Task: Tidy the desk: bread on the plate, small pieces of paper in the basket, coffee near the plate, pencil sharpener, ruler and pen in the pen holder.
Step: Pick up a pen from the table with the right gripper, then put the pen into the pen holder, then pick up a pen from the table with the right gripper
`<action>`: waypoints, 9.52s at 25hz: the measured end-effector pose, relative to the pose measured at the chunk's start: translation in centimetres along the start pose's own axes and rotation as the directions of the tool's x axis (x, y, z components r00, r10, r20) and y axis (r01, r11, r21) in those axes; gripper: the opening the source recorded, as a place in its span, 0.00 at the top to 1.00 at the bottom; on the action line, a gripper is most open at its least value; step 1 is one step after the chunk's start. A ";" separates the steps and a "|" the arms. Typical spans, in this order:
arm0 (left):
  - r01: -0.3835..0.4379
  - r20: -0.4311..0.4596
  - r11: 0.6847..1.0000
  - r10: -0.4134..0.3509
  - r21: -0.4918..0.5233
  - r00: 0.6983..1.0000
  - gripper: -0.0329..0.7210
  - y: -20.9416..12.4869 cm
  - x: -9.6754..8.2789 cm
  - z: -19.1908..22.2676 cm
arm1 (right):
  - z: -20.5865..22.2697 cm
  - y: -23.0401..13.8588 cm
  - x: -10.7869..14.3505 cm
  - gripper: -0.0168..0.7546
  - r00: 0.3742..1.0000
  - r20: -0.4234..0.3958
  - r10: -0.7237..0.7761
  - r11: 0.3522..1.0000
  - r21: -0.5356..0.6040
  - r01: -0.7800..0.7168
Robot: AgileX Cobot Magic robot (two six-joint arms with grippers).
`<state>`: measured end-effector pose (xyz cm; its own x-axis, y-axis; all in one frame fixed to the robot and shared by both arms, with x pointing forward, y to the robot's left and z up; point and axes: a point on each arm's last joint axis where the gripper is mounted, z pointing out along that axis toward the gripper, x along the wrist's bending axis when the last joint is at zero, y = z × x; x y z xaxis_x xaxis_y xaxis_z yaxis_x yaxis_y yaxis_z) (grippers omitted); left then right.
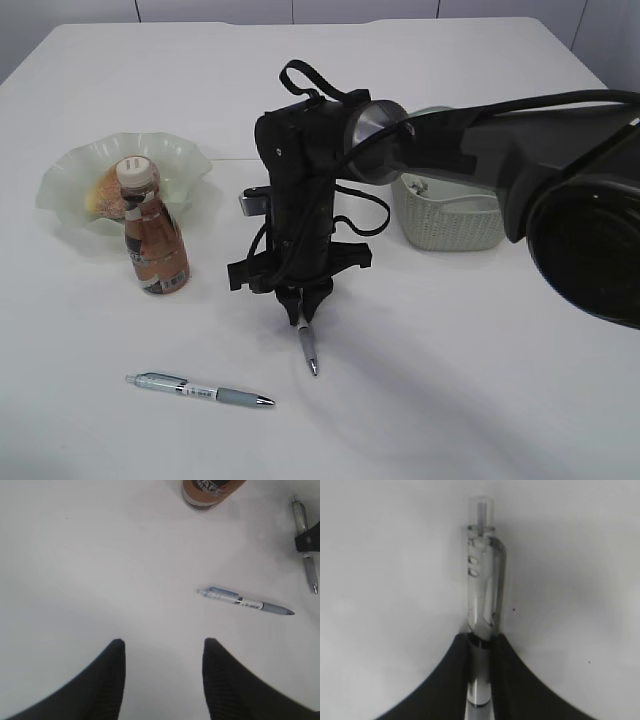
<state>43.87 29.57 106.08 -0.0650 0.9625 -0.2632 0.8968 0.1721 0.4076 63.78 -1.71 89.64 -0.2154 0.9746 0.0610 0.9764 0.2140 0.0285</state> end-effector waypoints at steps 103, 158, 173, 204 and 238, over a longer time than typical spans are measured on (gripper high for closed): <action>-0.001 0.001 1.000 0.001 0.024 1.000 0.47 -0.2 0.0 0.0 | -8.0 11.1 -11.4 0.77 0.909 -0.332 -0.253 0.459 -0.868 -0.190; -0.006 -0.007 1.000 0.006 0.021 1.000 0.47 -0.2 0.1 0.0 | -14.5 -5.9 7.9 0.65 0.657 -0.088 -0.749 0.645 -0.323 0.692; -0.038 -0.053 0.999 0.040 0.036 0.998 0.47 -0.3 0.5 0.0 | -6.4 -6.8 10.9 0.61 0.614 -0.104 -0.783 0.622 -0.135 0.771; -0.041 -0.057 0.999 0.043 0.033 0.997 0.47 -0.3 0.5 0.0 | -0.5 -5.6 12.0 0.61 0.423 -0.070 -0.903 0.428 -0.088 0.899; -0.041 -0.057 0.999 0.043 0.027 0.997 0.47 -0.2 0.5 0.0 | 0.7 -5.3 11.9 0.69 0.428 -0.051 -0.902 0.431 -0.081 0.899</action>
<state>43.63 30.05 105.88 -0.0517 0.9794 -0.1950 0.9100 0.1266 0.3947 56.05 8.84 89.56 -0.9741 0.2204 0.0511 0.2257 0.9628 0.1483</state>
